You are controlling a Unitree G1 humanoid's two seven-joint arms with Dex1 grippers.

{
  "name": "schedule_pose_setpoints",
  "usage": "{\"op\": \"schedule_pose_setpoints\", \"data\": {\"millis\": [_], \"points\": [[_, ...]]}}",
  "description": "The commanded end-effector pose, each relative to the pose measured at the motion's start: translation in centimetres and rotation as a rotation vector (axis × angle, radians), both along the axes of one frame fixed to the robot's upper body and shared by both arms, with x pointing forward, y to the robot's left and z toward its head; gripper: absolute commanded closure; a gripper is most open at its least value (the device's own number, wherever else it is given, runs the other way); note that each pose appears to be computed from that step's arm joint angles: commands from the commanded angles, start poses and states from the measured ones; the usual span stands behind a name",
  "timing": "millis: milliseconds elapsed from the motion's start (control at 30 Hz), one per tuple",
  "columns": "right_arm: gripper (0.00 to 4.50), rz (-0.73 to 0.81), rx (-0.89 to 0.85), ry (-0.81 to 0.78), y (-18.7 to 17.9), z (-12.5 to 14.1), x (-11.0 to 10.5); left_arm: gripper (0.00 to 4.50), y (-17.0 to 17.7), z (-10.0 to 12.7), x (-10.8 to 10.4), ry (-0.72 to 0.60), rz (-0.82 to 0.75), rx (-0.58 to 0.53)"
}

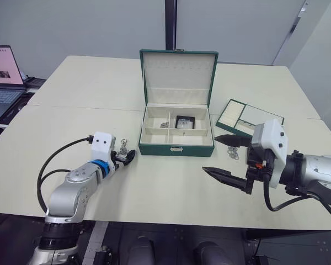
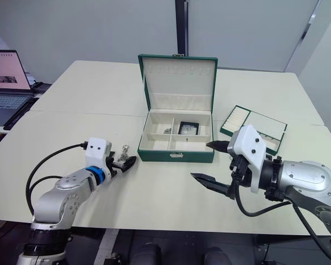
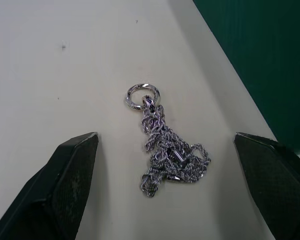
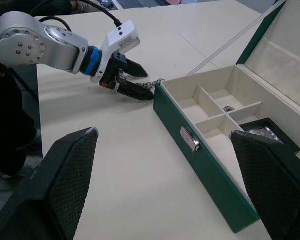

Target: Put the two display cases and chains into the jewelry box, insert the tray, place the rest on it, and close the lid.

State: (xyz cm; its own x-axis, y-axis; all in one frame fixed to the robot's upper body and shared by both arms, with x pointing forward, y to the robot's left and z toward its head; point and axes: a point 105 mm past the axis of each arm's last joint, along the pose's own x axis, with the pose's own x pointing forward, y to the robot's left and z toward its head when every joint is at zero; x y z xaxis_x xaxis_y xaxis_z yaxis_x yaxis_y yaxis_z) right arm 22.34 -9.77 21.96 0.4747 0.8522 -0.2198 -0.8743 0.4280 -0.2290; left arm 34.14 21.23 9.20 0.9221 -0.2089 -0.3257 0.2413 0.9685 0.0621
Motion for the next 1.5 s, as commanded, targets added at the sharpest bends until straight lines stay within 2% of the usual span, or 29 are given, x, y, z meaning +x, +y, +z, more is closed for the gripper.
{"op": "schedule_pose_setpoints", "data": {"millis": [33, 367, 467, 867, 1167, 1333, 1500], "points": [[0.00, -0.021, -0.006, -0.053, -0.3, 1.0, 0.0, 0.01, -0.4, -0.4, 0.4, -0.004, -0.016, 0.005], [0.00, -0.037, -0.013, -0.051, -0.7, 1.1, 0.0, 0.01, -0.1, -0.9, 0.1, 0.015, -0.013, 0.003], [0.00, -0.039, -0.012, -0.052, -0.7, 1.1, 0.0, 0.61, -0.3, -1.2, -0.1, 0.032, -0.031, -0.013], [0.00, -0.042, -0.012, -0.052, -0.7, 1.1, 0.1, 4.41, -0.4, -1.2, -0.1, 0.033, -0.041, -0.001], [0.00, -0.047, -0.013, -0.052, -0.8, 1.1, 0.2, 4.43, -0.2, -0.7, 0.4, 0.009, -0.027, 0.034], [0.00, -0.049, -0.011, -0.052, -0.8, 1.1, 0.3, 4.43, -0.5, 0.2, 0.5, -0.022, -0.051, -0.006], [0.00, -0.047, -0.011, -0.050, -0.8, 1.0, 0.3, 4.43, -0.1, 1.5, 0.8, -0.061, -0.028, 0.045]]}}
